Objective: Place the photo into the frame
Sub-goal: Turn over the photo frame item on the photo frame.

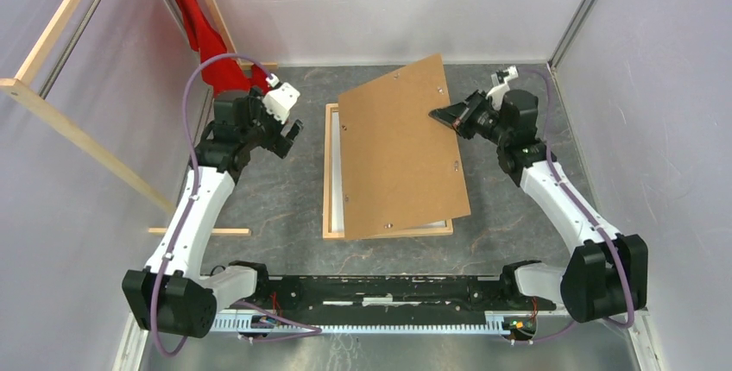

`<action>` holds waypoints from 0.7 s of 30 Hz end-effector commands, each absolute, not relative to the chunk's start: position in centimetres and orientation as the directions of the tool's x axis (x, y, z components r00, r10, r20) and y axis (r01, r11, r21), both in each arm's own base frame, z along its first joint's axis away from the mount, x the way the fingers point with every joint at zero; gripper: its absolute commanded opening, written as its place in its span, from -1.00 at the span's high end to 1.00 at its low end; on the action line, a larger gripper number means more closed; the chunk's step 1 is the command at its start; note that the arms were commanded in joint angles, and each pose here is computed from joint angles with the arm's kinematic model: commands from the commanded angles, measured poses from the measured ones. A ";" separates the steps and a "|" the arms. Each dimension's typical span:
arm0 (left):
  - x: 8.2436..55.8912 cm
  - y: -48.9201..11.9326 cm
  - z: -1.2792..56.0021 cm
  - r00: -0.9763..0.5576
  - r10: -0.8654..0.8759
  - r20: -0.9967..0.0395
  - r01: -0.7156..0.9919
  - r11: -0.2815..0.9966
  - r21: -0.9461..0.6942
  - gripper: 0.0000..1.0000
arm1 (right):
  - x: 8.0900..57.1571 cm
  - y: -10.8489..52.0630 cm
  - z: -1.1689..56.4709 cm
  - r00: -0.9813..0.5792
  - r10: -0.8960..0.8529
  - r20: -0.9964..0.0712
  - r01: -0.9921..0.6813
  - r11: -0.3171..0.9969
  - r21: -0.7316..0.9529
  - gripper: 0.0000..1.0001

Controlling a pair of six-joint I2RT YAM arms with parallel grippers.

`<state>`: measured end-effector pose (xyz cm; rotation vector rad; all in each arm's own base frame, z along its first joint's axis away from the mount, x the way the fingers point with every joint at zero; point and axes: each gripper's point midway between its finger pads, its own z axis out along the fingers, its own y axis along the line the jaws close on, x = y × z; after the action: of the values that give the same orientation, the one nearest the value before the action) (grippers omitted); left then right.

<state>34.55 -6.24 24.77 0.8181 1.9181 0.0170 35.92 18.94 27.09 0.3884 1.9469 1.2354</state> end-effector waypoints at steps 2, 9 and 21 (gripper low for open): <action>34.9 -5.5 21.8 -0.273 0.611 -0.743 0.555 0.731 0.396 -0.95 | 35.3 18.5 31.5 -0.589 0.700 -0.405 -0.291 0.284 0.914 1.00; 35.0 -5.5 17.3 -0.316 0.637 -0.703 0.601 0.708 0.372 -0.97 | 35.9 18.5 27.8 -0.625 0.709 -0.326 -0.241 0.221 0.945 1.00; 35.8 -6.0 13.4 -0.341 0.649 -0.681 0.644 0.689 0.334 -0.99 | 37.7 19.4 22.6 -0.683 0.675 -0.278 -0.184 0.209 0.960 1.00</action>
<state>34.46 -5.69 13.13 0.9575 2.1271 -0.0025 37.38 18.94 20.14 0.5428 1.8889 1.4764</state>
